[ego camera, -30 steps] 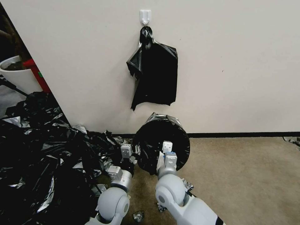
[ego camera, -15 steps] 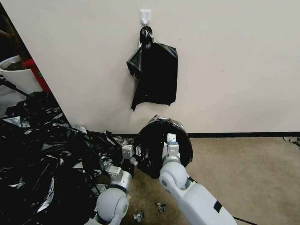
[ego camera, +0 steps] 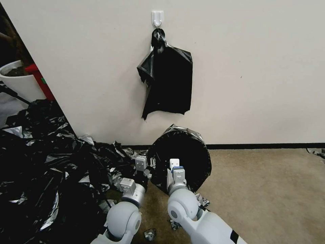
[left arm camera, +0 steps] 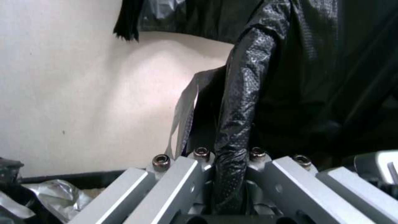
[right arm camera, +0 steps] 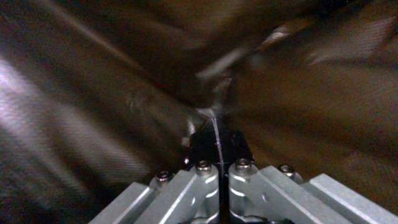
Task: Place a trash bag onto the trash bin.
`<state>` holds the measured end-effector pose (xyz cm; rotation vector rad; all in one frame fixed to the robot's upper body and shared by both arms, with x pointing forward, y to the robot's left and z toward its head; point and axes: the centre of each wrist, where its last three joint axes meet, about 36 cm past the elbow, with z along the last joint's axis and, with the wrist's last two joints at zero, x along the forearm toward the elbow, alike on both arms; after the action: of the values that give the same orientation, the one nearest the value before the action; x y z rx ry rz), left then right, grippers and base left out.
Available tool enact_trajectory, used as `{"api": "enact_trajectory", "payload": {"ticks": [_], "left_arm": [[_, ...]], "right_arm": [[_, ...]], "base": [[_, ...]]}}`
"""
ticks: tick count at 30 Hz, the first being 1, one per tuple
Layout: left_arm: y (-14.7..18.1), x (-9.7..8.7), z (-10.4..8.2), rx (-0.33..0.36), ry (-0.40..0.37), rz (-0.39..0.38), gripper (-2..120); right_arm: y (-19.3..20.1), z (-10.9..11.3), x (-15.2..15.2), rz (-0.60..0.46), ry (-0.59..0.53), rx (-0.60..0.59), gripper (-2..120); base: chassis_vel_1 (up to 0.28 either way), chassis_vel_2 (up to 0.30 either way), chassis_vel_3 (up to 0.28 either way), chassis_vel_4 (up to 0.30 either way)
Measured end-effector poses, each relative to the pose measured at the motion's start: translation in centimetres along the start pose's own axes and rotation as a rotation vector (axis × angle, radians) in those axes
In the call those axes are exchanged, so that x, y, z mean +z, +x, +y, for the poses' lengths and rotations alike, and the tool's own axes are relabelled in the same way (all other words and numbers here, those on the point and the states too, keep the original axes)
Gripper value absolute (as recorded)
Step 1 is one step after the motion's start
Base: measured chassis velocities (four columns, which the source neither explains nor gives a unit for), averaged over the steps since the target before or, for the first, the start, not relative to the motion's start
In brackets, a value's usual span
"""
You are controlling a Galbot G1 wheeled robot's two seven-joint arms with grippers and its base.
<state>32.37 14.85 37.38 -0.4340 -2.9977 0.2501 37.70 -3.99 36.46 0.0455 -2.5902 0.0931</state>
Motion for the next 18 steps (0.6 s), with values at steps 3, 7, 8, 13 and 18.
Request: {"api": "enact_trajectory", "payload": {"ticks": [3, 7, 8, 13, 18], "left_arm": [[0.1, 0.0, 0.0, 0.0, -0.001, 0.0, 1], [0.2, 0.0, -0.2, 0.005, 0.004, 0.001, 1], [0.2, 0.0, -0.2, 0.005, 0.004, 0.001, 1], [0.2, 0.1, -0.8, 0.02, 0.011, 0.006, 1], [0.4, 0.4, -1.2, 0.041, 0.008, 0.015, 1]], "right_arm": [[-0.5, -0.4, 0.2, -0.022, 0.044, 0.039, 0], [-0.8, -0.5, 0.1, -0.068, 0.037, 0.022, 0], [-0.8, -0.5, 0.1, -0.068, 0.037, 0.022, 0], [-0.1, 0.2, -0.3, -0.088, -0.012, -0.062, 0], [-2.4, 0.1, -0.7, -0.035, -0.023, 0.012, 0]], "base": [[0.0, 0.0, 0.0, 0.0], [0.0, 0.0, 0.0, 0.0], [0.0, 0.0, 0.0, 0.0], [0.0, 0.0, 0.0, 0.0], [0.0, 0.0, 0.0, 0.0]]}}
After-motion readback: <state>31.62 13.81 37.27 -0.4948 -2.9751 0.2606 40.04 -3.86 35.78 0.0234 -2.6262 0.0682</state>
